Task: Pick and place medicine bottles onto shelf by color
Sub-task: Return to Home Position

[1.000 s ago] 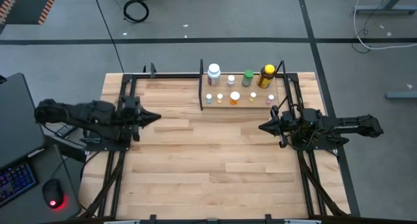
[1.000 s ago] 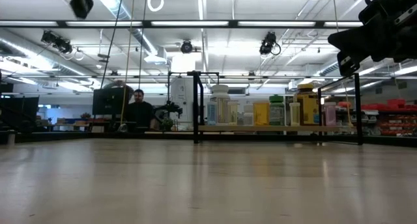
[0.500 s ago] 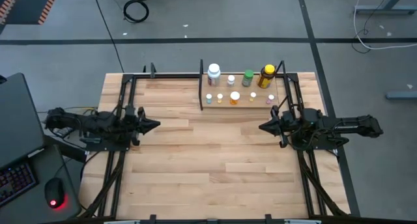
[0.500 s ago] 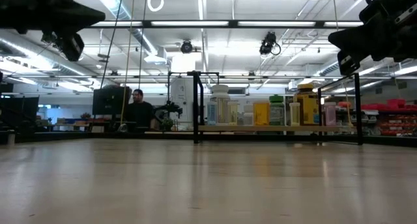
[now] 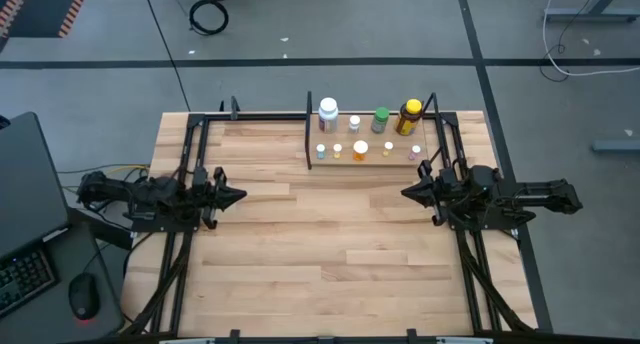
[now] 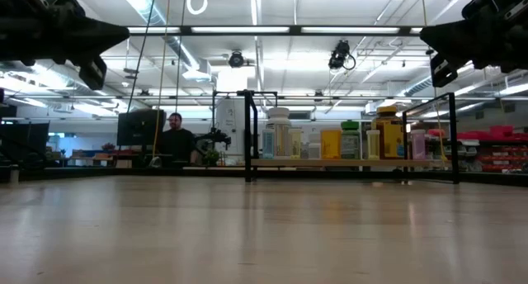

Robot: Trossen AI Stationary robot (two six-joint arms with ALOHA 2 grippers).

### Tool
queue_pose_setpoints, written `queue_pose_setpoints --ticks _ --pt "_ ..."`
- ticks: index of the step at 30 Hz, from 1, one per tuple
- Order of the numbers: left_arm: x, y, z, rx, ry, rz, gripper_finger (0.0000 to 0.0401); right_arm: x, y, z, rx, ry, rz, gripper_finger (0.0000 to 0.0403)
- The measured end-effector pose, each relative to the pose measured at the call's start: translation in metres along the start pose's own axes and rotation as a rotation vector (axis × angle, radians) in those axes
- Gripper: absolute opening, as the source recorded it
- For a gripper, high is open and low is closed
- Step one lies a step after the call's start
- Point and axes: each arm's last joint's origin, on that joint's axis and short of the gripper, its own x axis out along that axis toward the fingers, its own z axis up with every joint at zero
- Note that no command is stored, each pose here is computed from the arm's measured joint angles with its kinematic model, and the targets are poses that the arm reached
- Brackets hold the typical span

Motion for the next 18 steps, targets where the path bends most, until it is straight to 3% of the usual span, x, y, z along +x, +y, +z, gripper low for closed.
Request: queue_pose_setpoints --ticks 18 --pt "0.0011 0.0045 -0.0004 0.018 0.007 0.028 0.0026 -0.0013 0.0007 0.0016 -0.002 -0.019 0.007 0.0023"
